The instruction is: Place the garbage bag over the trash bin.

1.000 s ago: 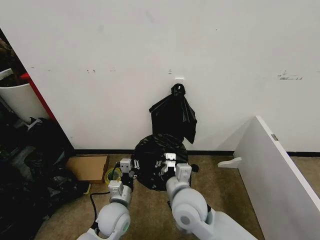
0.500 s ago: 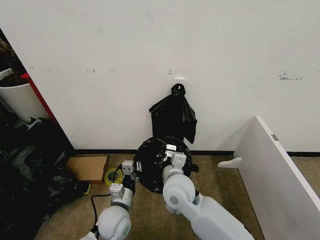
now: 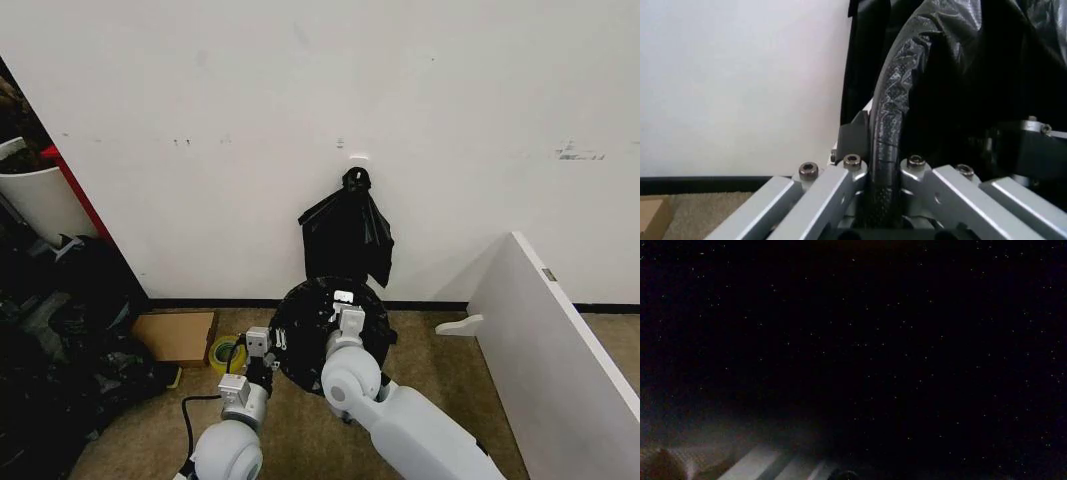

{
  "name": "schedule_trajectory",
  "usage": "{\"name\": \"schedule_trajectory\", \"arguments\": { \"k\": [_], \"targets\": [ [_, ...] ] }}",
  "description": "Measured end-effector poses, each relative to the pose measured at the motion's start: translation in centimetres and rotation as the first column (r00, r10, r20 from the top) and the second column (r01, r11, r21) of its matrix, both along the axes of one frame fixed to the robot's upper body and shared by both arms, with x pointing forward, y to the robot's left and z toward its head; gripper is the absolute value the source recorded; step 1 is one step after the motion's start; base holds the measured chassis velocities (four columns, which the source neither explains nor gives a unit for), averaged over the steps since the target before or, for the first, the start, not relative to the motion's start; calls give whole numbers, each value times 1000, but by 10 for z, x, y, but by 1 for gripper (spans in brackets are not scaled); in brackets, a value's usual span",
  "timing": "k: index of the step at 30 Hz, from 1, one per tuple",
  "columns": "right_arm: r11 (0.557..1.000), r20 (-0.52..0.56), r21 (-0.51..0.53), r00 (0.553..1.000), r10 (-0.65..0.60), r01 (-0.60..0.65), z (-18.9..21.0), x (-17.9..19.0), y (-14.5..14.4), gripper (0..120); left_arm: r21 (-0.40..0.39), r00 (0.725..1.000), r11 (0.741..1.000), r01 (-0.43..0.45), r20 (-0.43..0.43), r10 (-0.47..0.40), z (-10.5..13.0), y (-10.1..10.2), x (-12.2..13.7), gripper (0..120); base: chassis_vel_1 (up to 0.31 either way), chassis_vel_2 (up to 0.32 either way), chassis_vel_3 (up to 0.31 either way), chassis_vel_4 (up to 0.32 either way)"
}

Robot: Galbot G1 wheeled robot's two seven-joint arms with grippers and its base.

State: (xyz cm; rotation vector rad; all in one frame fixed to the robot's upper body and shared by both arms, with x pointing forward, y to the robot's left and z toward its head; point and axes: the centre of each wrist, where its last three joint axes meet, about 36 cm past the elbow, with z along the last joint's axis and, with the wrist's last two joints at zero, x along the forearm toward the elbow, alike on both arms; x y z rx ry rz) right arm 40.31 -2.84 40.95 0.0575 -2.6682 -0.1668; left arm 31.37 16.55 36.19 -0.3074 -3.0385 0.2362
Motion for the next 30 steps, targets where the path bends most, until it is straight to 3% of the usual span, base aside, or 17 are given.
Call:
{"name": "schedule_trajectory", "arguments": {
  "k": [8, 30],
  "targets": [
    [996, 31, -35, 996, 89, -88, 15, -29, -13, 0, -18, 1000, 1000, -4, -9, 4, 0, 0, 1, 1, 0, 0, 0, 0],
    [984, -15, -171, 999, 50, -52, -32, -6, -6, 0, 29, 996, 997, 67, 50, -68, -6, 5, -12, 1, 0, 0, 0, 0]
  ]
}}
